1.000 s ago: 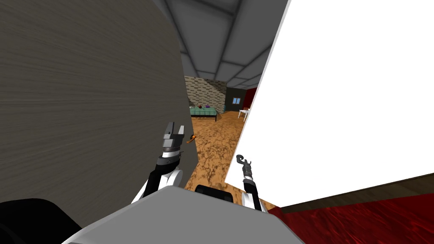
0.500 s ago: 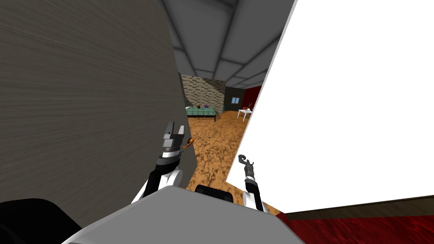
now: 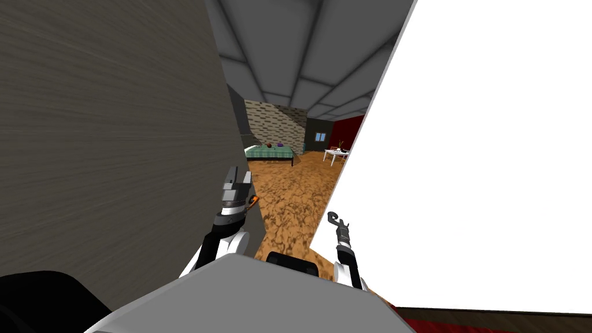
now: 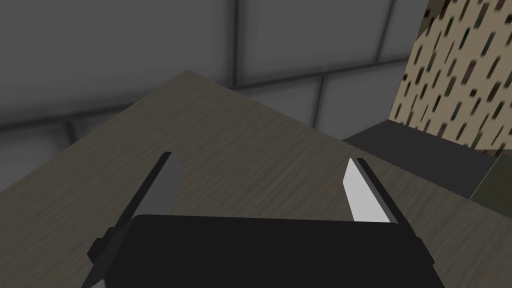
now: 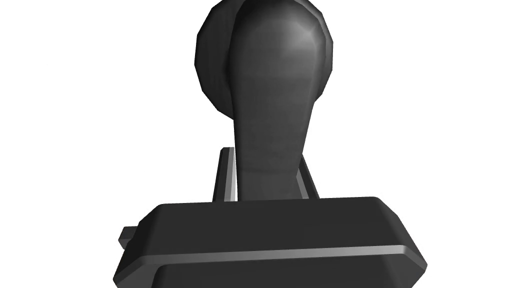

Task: Push the door open

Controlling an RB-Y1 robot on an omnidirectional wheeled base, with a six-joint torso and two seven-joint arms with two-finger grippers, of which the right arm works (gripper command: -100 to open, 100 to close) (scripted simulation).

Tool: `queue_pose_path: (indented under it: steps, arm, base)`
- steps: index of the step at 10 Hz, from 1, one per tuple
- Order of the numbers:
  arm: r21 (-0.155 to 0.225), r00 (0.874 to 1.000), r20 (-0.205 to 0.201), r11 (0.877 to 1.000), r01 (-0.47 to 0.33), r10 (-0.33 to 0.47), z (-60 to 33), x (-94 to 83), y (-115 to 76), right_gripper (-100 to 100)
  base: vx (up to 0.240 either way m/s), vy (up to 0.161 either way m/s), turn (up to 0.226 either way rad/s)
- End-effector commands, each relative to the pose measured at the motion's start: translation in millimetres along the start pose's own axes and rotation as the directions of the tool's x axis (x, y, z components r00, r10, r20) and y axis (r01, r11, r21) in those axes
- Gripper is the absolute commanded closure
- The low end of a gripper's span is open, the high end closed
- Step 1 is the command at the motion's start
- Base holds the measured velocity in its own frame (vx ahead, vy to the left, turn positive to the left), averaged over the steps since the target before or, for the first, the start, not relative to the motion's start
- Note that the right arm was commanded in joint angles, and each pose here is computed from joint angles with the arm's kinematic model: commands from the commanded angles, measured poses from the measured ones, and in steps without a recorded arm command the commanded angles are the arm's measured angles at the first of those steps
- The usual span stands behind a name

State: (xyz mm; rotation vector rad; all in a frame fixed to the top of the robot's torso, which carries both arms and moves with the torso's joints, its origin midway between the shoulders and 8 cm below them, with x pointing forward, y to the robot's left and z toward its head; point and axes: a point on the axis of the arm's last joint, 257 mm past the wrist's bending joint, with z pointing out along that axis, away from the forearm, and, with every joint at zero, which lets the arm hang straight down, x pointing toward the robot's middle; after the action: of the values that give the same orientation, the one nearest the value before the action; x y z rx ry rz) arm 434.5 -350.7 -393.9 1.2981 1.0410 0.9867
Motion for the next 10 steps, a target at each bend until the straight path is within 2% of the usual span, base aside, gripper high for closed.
queue_pose_path:
  steps: [1, 2, 4, 6, 10]
  arm:
    - [-0.021, 1.0, 0.021, 1.0, 0.013, -0.013, 4.4, -13.8, 10.3, 100]
    - [-0.025, 0.999, 0.047, 0.999, 0.023, -0.022, 5.4, -25.8, 12.3, 100]
    - [-0.028, 0.997, 0.075, 0.999, 0.03, -0.028, 5.8, -37.3, 14.0, 100]
    - [-0.03, 0.994, 0.105, 0.999, 0.035, -0.032, 5.5, -47.9, 15.2, 100]
    - [-0.029, 0.986, 0.164, 0.999, 0.034, -0.029, 2.7, -64.4, 15.4, 100]
  base:
    - [0.142, -0.009, -0.014]
    - [0.194, 0.006, -0.051]
    - [0.243, -0.011, -0.101]
    - [0.2, 0.057, -0.068]
    - [0.202, -0.002, -0.071]
